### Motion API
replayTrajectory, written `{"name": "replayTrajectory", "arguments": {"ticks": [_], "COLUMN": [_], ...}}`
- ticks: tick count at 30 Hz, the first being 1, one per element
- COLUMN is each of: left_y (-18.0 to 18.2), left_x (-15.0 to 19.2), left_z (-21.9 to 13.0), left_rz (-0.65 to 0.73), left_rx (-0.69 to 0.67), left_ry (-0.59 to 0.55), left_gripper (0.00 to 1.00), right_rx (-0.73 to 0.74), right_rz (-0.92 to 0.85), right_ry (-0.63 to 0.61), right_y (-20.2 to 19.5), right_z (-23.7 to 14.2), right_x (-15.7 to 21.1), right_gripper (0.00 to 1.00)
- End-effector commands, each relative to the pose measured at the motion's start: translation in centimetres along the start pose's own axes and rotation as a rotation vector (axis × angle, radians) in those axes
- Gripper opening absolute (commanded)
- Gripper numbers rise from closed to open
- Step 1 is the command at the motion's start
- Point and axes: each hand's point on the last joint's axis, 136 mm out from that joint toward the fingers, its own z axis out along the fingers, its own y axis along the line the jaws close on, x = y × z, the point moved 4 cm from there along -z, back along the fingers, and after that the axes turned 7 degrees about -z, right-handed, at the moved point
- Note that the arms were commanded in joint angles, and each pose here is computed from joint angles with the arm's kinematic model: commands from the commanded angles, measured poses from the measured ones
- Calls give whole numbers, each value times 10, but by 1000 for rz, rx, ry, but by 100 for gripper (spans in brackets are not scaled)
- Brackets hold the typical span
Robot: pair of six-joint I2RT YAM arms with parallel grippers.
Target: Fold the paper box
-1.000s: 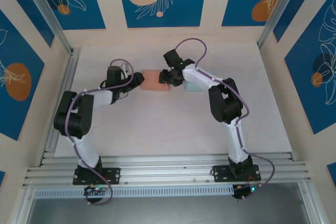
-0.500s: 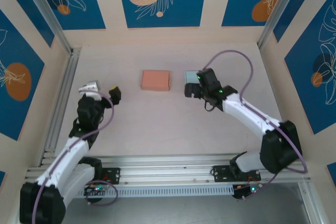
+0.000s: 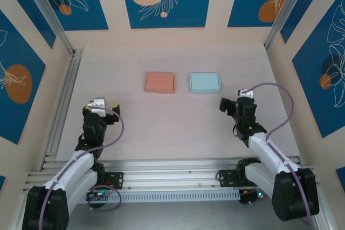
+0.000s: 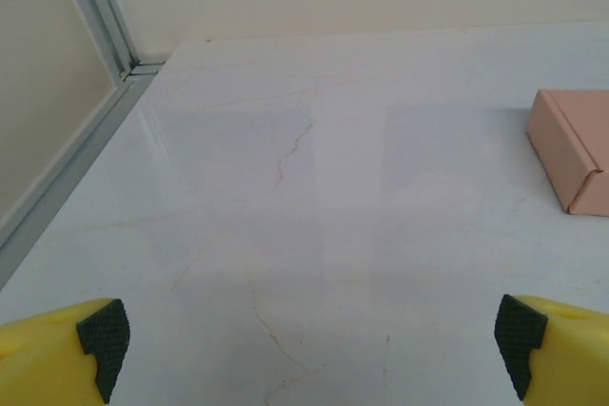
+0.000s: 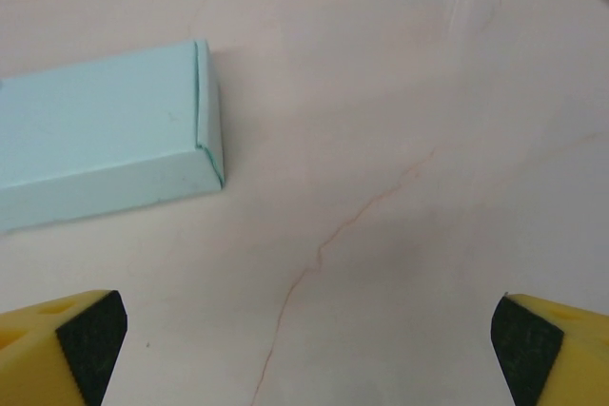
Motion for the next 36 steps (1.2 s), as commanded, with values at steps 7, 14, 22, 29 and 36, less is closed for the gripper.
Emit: {"name": "replayTrajectory", "arguments": {"ticks": [7,14,22,29,36], "left_y": [-14,-29,-24,-23,-23], "left_x": [0,22,21,21,20], "left_z": [41,79,98,98,98], "left_rz": [35,92,54,53,53], "left_rx": [101,177,171,161,161], "left_ry": [-46,3,127,127,126], "left_gripper": [100,100,100,100,100], "right_rx": [-2,-30,-88,-122,-227], "right_rz": [-26,-5,57,-33,-26], "right_ry": [-177,-165,-178,-72,-145], "right_y": [-9,-11,-12,8,11], "right_z": [22,45,68,91,84], "right_x": [-21,-19,-16,-22,-10], "right_gripper": [100,100,100,100,100]}}
